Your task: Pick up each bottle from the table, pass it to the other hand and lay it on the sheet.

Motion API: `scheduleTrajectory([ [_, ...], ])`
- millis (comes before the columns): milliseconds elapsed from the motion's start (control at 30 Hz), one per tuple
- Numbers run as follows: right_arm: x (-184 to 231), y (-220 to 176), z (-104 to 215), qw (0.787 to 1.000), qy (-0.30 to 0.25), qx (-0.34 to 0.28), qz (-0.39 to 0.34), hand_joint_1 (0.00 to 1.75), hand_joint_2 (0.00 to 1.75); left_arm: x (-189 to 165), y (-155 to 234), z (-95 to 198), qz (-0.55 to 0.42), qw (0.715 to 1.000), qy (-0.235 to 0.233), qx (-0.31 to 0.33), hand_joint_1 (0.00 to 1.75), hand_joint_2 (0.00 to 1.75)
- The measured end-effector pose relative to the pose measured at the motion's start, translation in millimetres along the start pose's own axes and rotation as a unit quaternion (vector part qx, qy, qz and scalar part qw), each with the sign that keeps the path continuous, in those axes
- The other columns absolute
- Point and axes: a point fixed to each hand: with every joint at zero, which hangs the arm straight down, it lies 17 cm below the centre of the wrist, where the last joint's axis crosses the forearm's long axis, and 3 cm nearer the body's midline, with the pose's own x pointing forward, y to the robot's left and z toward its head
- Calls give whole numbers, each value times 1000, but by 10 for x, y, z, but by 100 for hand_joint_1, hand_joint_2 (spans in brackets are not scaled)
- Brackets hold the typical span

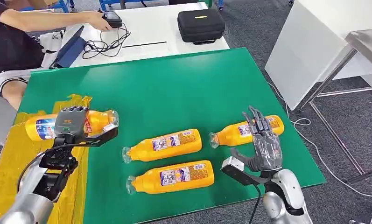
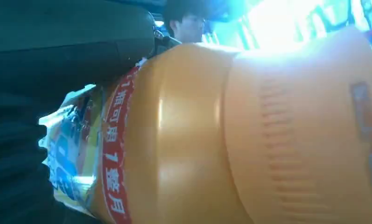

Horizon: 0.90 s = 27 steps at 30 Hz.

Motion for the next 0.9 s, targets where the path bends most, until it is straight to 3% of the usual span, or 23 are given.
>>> scheduleTrajectory([
  [233, 35, -62, -185, 1000, -4, -11, 10, 0, 175, -36, -492, 112, -17, 996, 9, -86, 0, 175],
  [500, -3, -12, -218, 1000, 2, -1, 14, 0, 175, -73, -679, 152, -24, 993, 9, -118, 0, 175],
  [700, -26, 25, -242, 1000, -2, 10, 29, 0, 175, -17, -665, 142, -20, 994, -8, -107, 0, 175],
  [900, -124, 159, -181, 991, -33, 63, 118, 0, 175, 372, -371, 97, 71, 993, -80, -46, 0, 175],
])
